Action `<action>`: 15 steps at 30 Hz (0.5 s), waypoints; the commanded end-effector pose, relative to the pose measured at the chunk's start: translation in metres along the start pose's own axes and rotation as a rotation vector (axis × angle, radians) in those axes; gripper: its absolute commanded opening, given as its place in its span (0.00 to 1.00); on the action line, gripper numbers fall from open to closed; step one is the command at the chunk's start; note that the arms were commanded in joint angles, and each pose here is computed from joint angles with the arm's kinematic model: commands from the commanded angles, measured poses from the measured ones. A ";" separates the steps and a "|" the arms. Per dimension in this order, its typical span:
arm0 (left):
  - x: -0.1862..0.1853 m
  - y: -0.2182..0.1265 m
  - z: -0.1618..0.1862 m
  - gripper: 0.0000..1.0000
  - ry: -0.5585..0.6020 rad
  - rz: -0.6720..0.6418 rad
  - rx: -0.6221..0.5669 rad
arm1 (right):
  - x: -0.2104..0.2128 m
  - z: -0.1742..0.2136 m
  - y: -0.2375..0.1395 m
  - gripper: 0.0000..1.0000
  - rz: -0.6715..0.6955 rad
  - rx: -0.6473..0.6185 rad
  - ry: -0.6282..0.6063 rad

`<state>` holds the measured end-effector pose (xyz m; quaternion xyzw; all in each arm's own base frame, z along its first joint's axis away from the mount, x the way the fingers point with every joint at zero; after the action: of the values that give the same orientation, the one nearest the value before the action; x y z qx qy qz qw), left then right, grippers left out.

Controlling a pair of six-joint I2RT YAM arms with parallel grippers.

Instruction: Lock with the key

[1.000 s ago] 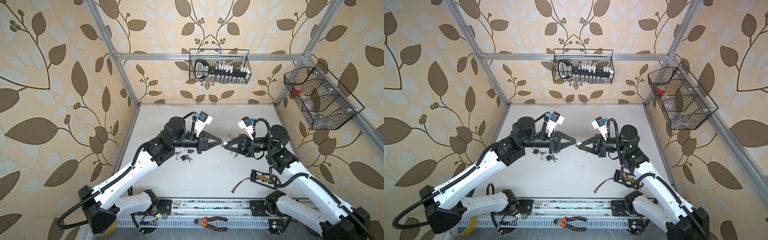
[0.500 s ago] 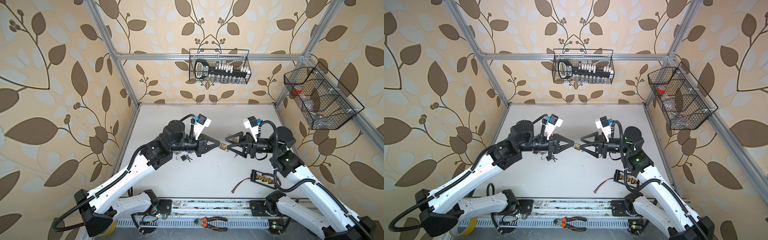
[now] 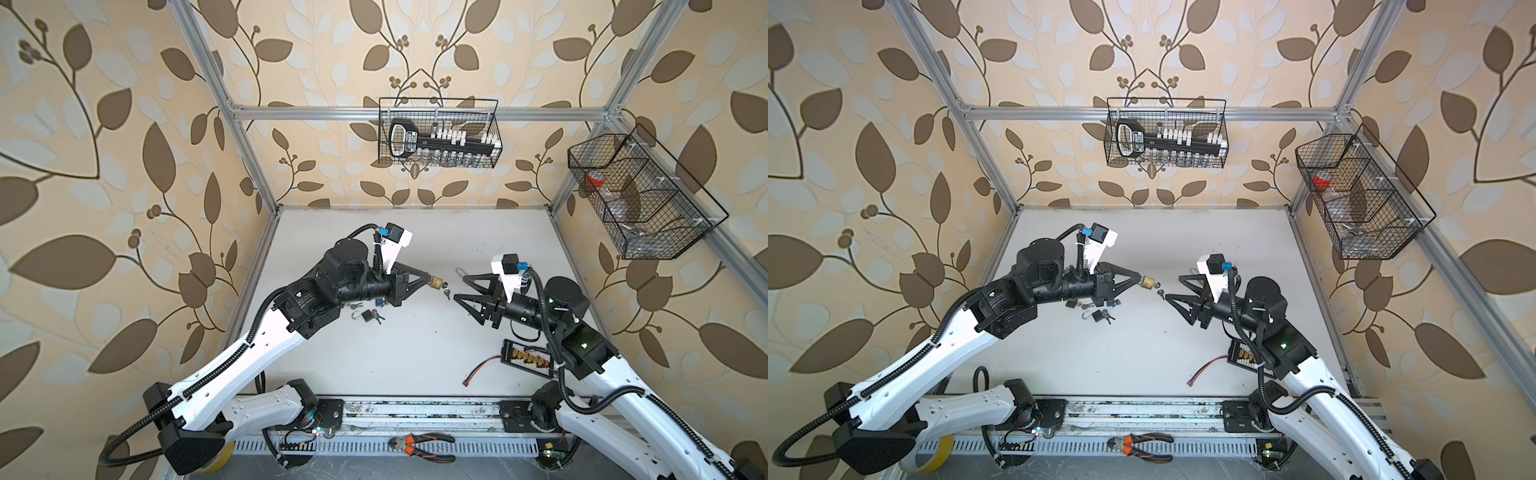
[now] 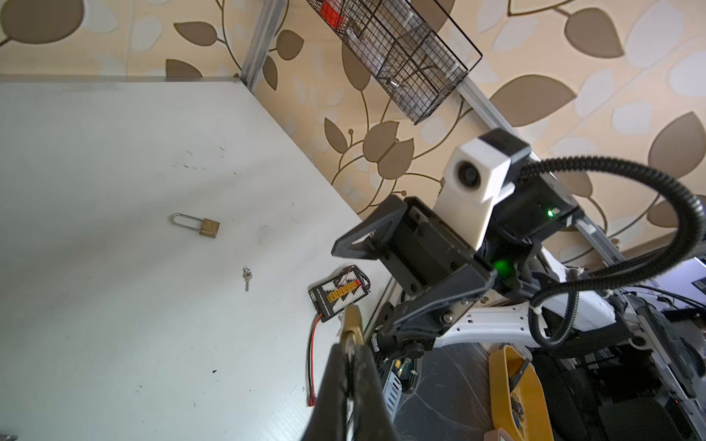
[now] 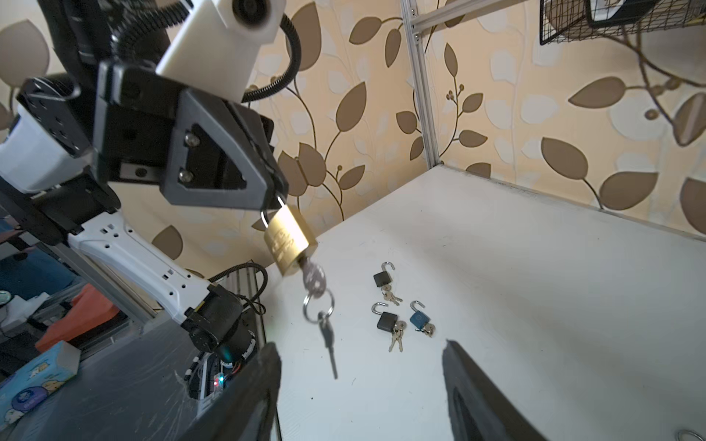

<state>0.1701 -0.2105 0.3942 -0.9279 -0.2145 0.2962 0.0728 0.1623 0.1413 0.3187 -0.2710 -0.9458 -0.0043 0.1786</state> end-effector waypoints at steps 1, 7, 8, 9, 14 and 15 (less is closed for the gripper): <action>-0.009 -0.015 -0.020 0.00 -0.005 -0.017 -0.100 | 0.000 0.000 0.001 0.66 0.065 -0.080 -0.075; -0.013 -0.014 -0.022 0.00 -0.002 0.022 -0.089 | 0.003 0.002 0.012 0.64 -0.004 -0.106 -0.103; -0.014 -0.014 -0.023 0.00 -0.002 0.030 -0.089 | 0.003 0.001 0.014 0.62 -0.015 -0.106 -0.109; -0.015 -0.015 -0.023 0.00 -0.002 0.038 -0.090 | 0.003 0.001 0.015 0.61 -0.027 -0.106 -0.113; -0.020 -0.014 -0.024 0.00 0.004 0.082 -0.080 | 0.007 -0.001 0.021 0.54 -0.099 -0.099 -0.129; -0.020 -0.014 -0.024 0.00 0.002 0.086 -0.076 | 0.008 -0.001 0.022 0.52 -0.114 -0.096 -0.130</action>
<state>0.1689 -0.2099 0.4014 -0.9251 -0.2115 0.3094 0.0612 0.1714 0.1600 0.3131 -0.2572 -0.9579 -0.0279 0.1248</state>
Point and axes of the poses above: each gripper's point midway between its finger pads, its own y axis out along the fingers, its own x axis along the line the jaws close on, z = x × y, the point moved 9 cm from there along -y, back along the fingers, and after that the axes turned 5 degrees about y, right-handed, at the moved point
